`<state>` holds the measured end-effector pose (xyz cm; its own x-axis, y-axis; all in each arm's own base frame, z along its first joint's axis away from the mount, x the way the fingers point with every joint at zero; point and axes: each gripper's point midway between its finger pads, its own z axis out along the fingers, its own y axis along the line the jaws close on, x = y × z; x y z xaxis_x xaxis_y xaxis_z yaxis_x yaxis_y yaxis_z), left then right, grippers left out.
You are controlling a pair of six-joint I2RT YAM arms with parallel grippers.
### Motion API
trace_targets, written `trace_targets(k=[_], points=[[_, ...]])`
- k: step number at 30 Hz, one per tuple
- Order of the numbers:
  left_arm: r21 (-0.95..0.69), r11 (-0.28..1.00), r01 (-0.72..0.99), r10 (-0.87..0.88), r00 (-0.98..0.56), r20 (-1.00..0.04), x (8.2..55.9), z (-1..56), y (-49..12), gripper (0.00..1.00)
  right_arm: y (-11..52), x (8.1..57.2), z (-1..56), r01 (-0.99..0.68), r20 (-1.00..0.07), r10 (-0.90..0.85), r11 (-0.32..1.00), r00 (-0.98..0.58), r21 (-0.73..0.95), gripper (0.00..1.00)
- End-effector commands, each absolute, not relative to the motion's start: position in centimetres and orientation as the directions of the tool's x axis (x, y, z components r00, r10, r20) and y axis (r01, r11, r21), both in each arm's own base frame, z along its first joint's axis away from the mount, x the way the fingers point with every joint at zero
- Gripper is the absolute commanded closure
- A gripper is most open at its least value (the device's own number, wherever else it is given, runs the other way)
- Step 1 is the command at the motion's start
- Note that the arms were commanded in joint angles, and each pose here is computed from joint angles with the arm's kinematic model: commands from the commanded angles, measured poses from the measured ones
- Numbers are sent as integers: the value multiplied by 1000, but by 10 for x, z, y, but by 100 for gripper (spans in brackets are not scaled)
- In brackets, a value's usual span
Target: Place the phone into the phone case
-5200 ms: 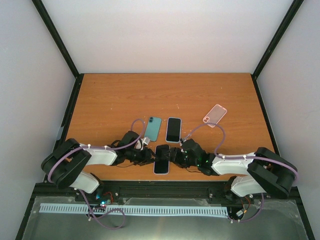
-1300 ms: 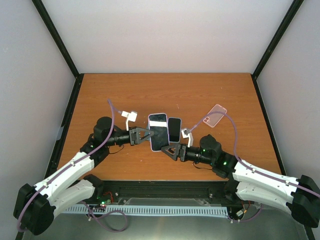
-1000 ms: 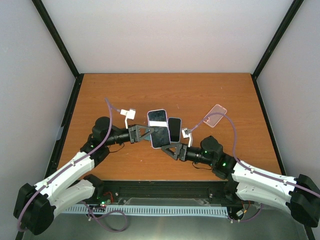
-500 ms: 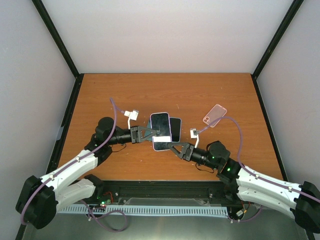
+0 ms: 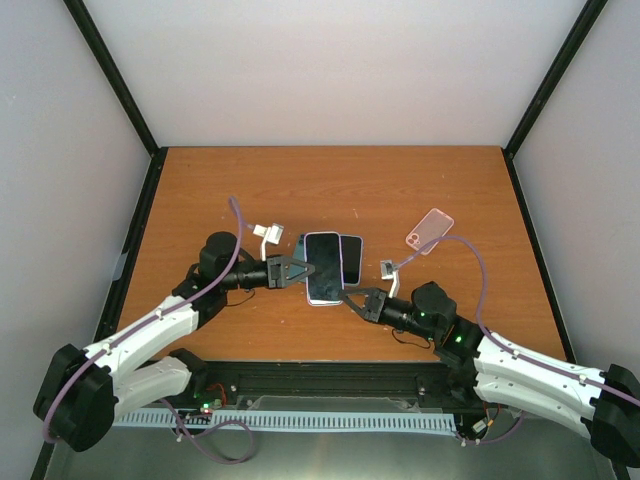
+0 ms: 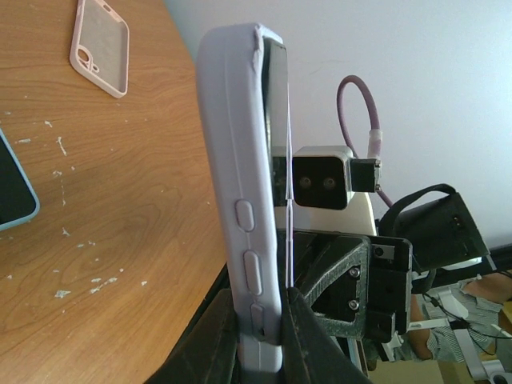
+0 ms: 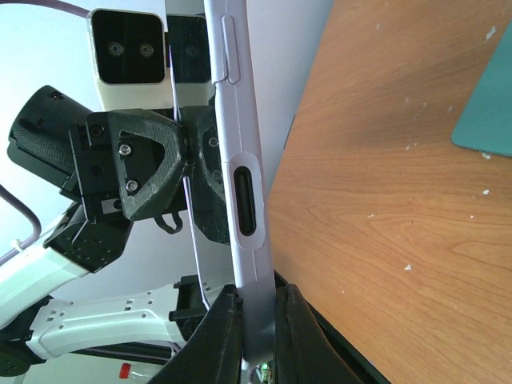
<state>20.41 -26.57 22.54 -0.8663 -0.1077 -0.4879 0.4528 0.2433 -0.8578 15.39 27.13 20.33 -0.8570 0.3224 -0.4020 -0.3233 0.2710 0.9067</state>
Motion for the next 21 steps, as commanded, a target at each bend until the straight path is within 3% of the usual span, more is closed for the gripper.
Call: trace_targets(k=[1, 6, 12, 14, 21], points=[[-787, 325, 525, -128, -800, -586, 220, 231, -262, 100, 271, 158, 233, -304, -348, 389, 173, -853, 937, 97], [-787, 343, 513, -152, -796, -585, 223, 230, -259, 100, 273, 158, 229, -295, -343, 380, 180, -859, 938, 97], [-779, 379, 499, -152, -797, -584, 236, 239, -256, 100, 267, 158, 223, -363, -451, 338, 294, -826, 884, 57], [-779, 413, 472, -154, -807, -570, 247, 236, -250, 100, 263, 162, 220, -387, -501, 327, 356, -801, 851, 51], [-795, 530, 294, -274, -828, -489, 292, 210, -192, 100, 226, 201, 214, -340, -688, 267, 715, -675, 611, 50]])
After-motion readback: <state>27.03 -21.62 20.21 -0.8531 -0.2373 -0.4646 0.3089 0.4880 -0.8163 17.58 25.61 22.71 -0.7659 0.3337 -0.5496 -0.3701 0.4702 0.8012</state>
